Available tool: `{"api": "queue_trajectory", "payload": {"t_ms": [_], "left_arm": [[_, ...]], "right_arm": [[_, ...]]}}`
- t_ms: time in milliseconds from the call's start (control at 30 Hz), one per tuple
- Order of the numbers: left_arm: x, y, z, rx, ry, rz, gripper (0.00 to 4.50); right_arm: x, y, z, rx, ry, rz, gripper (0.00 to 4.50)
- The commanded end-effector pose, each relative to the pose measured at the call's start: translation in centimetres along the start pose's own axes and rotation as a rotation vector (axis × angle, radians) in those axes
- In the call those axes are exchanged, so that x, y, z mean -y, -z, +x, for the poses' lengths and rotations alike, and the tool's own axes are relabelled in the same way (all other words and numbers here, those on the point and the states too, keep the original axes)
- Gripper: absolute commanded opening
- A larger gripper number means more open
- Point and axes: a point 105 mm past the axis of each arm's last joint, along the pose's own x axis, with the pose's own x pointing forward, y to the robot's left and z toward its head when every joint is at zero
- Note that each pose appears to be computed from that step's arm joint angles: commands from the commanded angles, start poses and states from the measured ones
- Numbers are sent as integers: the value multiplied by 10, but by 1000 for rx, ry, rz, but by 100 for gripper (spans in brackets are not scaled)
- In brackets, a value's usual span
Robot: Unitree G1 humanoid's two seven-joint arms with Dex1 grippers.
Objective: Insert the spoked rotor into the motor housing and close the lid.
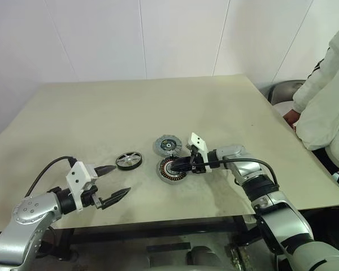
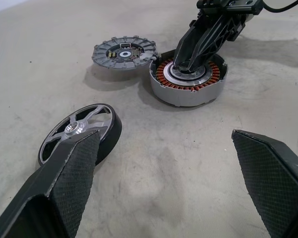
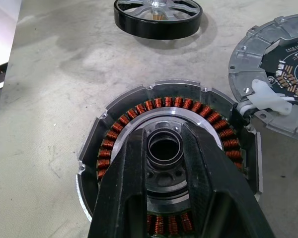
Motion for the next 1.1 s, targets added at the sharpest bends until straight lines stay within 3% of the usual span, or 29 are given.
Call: {"api": "queue_trajectory", "payload": {"t_ms": [33,300,400,567,667,1033,1100], "left_arm": [[-2,-8,1,25,0,33,450],[-2,-9,1,25,1,36,450],[-2,-9,1,26,2,37,450],[-3,-9,2,26,6,38,450],[-3,-10,3,28,7,37,450],[-3,-9,4,27,9,38,450],[-3,-9,3,25,8,38,450]], "right_arm": [[2,-13,-2,31,7,-33,171],[-1,-35,-8,101,0,-58,445],[-8,-58,-16,174,-31,-60,445],[-19,-69,-27,181,-68,-75,445],[-14,-64,-32,165,-38,-64,386],[0,-19,-17,45,40,-49,2],[1,-13,-14,26,40,-52,2]]}}
